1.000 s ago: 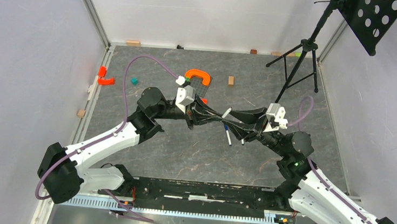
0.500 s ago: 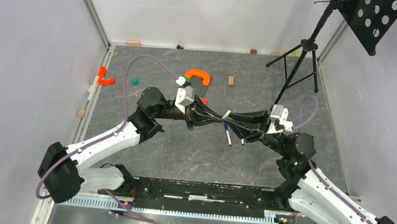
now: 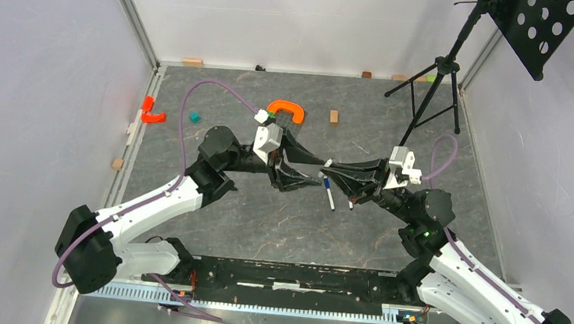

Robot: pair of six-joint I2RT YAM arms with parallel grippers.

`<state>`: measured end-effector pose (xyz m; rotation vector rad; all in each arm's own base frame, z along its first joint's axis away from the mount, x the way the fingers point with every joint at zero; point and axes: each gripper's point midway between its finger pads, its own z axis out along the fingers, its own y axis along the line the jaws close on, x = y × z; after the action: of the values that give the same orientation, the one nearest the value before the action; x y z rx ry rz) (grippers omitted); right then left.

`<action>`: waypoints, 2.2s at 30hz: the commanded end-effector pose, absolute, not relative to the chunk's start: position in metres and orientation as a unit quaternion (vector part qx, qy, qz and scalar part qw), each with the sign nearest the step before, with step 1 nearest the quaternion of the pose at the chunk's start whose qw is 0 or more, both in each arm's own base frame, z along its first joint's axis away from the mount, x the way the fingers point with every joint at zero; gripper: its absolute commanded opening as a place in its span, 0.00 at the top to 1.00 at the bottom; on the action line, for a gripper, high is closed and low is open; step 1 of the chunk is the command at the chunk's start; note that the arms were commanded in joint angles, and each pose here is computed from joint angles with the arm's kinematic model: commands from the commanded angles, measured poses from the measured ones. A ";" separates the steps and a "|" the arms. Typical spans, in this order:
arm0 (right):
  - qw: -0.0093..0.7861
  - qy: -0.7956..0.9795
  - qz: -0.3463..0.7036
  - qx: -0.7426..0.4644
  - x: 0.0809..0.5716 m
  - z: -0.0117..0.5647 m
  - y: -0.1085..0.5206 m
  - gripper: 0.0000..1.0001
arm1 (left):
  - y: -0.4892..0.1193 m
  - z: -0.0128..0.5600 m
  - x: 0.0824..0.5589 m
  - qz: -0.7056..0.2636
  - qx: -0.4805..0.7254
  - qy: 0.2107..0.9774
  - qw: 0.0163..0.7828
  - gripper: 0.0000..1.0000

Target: Insert the pens into the pen caps

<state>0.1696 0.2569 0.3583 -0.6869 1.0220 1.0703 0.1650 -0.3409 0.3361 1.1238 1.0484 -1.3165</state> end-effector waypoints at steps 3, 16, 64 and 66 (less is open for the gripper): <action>0.717 0.453 0.454 -0.274 0.178 0.400 0.244 1.00 | -0.340 0.336 0.171 -0.548 0.456 0.454 0.535 0.25; 0.687 0.474 0.477 -0.275 0.175 0.397 0.250 1.00 | -0.343 0.335 0.160 -0.571 0.468 0.429 0.520 0.44; 0.674 0.429 0.521 -0.300 0.159 0.383 0.261 0.45 | -0.339 0.356 0.156 -0.598 0.425 0.403 0.547 0.98; 0.674 0.429 0.522 -0.298 0.161 0.384 0.262 0.47 | -0.340 0.355 0.157 -0.599 0.425 0.405 0.545 0.98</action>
<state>0.1658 0.2626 0.3737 -0.6668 1.0288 1.1572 0.1648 -0.3428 0.3419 1.0137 1.0156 -1.3921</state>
